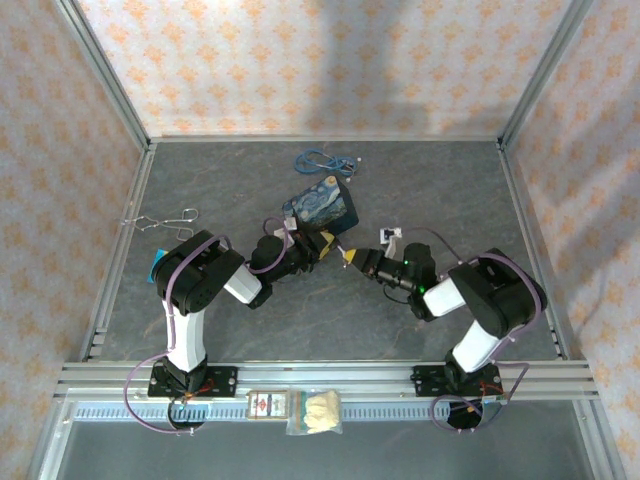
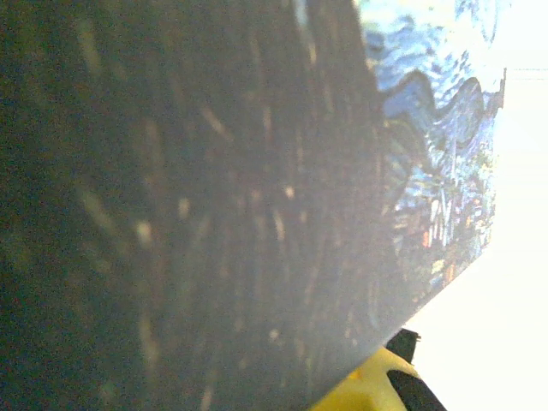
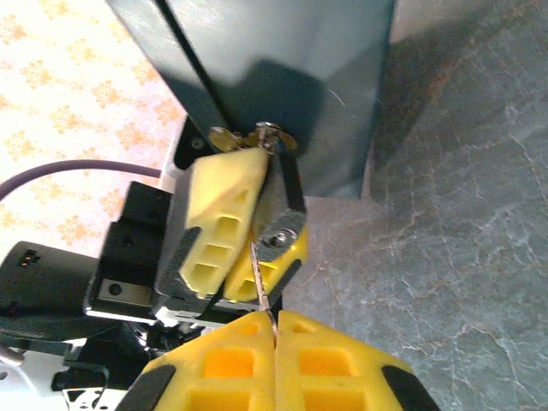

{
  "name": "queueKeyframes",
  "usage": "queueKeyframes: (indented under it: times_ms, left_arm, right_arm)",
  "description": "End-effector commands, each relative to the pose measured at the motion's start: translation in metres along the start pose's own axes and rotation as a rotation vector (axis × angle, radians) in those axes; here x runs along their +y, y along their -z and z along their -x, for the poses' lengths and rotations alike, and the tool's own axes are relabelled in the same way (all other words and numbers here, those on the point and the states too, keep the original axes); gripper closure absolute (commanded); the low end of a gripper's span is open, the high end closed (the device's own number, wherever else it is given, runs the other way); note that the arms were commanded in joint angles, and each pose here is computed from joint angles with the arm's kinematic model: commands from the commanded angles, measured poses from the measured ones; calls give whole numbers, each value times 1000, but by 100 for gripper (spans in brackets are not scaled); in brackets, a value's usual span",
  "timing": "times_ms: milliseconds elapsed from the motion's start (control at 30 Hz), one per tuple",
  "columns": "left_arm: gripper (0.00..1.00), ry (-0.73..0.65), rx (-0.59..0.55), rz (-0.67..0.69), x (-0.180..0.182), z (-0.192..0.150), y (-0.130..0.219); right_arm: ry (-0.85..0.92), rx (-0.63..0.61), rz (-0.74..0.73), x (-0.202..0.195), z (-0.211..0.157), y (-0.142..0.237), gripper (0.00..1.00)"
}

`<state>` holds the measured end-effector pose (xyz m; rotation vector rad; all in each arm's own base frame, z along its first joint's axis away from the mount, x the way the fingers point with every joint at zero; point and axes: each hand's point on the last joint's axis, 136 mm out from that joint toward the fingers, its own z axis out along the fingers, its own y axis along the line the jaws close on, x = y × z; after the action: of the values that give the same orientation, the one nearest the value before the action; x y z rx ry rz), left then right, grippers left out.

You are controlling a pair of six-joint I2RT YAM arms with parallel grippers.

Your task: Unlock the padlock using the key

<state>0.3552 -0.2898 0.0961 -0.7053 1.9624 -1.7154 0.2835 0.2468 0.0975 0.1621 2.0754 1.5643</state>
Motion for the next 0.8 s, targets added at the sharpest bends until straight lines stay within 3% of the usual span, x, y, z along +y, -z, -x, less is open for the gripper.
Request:
queueKeyframes:
  times_ms: [0,767]
  left_arm:
    - [100,14,7,-44,-15,-3,1]
    - [100,17,19,-43,-14,-7,0]
  right_arm:
    - [-2,-8,25,2,-2,0,100]
    - [23,-3,74,17,6,-10,100]
